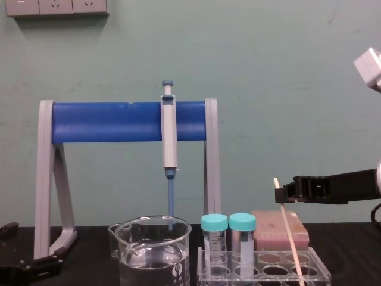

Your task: Hold the thermometer with one hand and immerse one end into the beaker, then reinsert it into the test tube rack.

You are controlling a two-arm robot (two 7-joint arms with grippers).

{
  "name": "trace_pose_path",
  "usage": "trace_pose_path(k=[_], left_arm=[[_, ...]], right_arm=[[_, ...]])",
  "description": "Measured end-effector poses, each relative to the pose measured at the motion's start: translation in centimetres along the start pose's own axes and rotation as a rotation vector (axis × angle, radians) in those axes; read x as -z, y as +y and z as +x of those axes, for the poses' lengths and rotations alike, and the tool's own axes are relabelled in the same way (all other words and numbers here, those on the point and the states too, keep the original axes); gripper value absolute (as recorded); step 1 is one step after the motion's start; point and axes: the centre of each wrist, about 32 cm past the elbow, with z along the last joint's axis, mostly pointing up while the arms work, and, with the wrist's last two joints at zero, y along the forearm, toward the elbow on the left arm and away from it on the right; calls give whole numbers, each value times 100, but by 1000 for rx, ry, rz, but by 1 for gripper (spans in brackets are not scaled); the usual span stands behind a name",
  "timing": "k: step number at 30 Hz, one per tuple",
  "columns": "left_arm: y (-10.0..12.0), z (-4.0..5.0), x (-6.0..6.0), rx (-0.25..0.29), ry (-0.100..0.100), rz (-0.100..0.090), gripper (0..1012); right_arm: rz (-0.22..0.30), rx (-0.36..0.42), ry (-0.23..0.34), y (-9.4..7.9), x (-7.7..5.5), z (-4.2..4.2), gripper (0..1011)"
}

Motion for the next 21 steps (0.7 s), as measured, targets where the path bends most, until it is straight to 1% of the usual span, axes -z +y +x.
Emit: trace_pose_path(k=[11, 14, 21], left_arm=[[0, 0, 0, 0, 0, 0, 1004], [0, 0, 0, 0, 0, 0, 1004], [0, 0, 0, 0, 0, 0, 1003]], right_arm=[[0, 0, 0, 0, 0, 0, 36], [23, 0, -20, -26, -9, -5, 36], [86, -13, -87, -112, -23, -36, 36]])
